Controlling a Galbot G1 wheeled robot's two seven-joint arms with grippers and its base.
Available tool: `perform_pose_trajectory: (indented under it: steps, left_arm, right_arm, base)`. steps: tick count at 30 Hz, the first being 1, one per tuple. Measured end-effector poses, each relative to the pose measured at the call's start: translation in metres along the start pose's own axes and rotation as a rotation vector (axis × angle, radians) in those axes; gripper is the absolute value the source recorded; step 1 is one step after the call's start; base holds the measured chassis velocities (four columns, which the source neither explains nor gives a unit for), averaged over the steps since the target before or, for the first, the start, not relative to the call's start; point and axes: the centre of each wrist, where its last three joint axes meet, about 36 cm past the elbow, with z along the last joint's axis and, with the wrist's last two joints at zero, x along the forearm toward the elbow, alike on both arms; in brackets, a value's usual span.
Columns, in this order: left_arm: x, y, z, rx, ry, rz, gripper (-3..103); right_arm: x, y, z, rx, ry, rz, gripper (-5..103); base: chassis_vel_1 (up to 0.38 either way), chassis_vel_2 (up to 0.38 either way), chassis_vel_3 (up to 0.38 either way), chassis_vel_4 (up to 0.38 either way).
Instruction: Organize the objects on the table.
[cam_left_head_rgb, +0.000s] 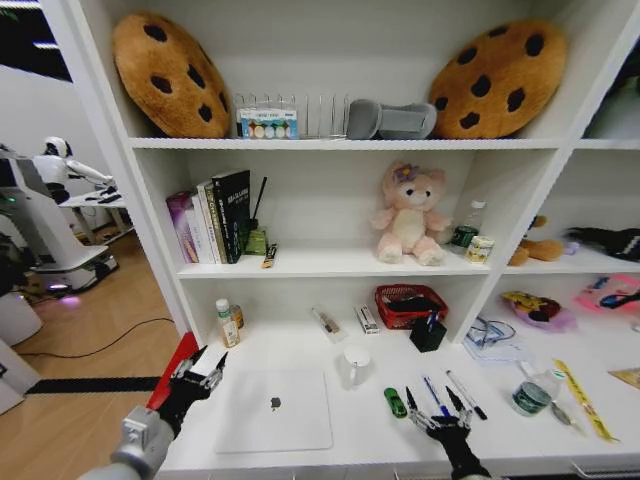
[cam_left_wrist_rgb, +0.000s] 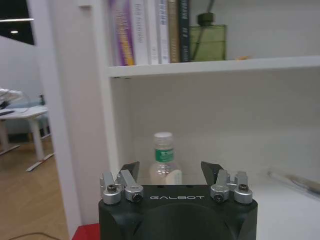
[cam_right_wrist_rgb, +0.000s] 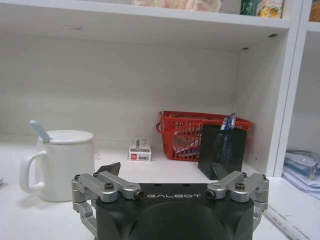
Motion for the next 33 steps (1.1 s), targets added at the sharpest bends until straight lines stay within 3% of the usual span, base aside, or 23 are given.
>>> perform_pose_trajectory:
  steps: [2, 7, 14, 19, 30, 33]
  left_arm:
    - [0.006, 0.004, 0.002, 0.102, -0.028, -0.135, 85]
    - [0.010, 0.014, 0.000, 0.162, -0.055, -0.232, 98]
    - [0.007, 0.017, -0.002, 0.163, -0.074, -0.241, 100]
    - [0.005, 0.014, -0.002, 0.161, -0.084, -0.235, 100]
    - [0.005, 0.004, 0.004, 0.158, -0.070, -0.212, 100]
    - [0.005, 0.002, 0.005, 0.161, -0.067, -0.206, 100]
  right_arm:
    - [-0.003, -0.001, 0.010, -0.030, 0.030, -0.039, 100]
    - [-0.011, -0.002, 0.021, -0.032, 0.071, -0.069, 100]
    - [-0.015, -0.004, 0.029, -0.025, 0.096, -0.073, 100]
    - [-0.017, -0.005, 0.037, 0.017, 0.113, -0.117, 101]
    - [-0.011, -0.001, 0.039, 0.044, 0.122, -0.135, 57]
    - [-0.011, -0.001, 0.038, 0.044, 0.120, -0.134, 52]
  base:
    - [0.000, 0.000, 0.000, 0.000]
    - [0.000, 0.000, 0.000, 0.000]
    - [0.000, 0.000, 0.000, 0.000]
    - [0.000, 0.000, 0.000, 0.000]
    - [0.000, 0.000, 0.000, 0.000]
    - [0.000, 0.000, 0.000, 0.000]
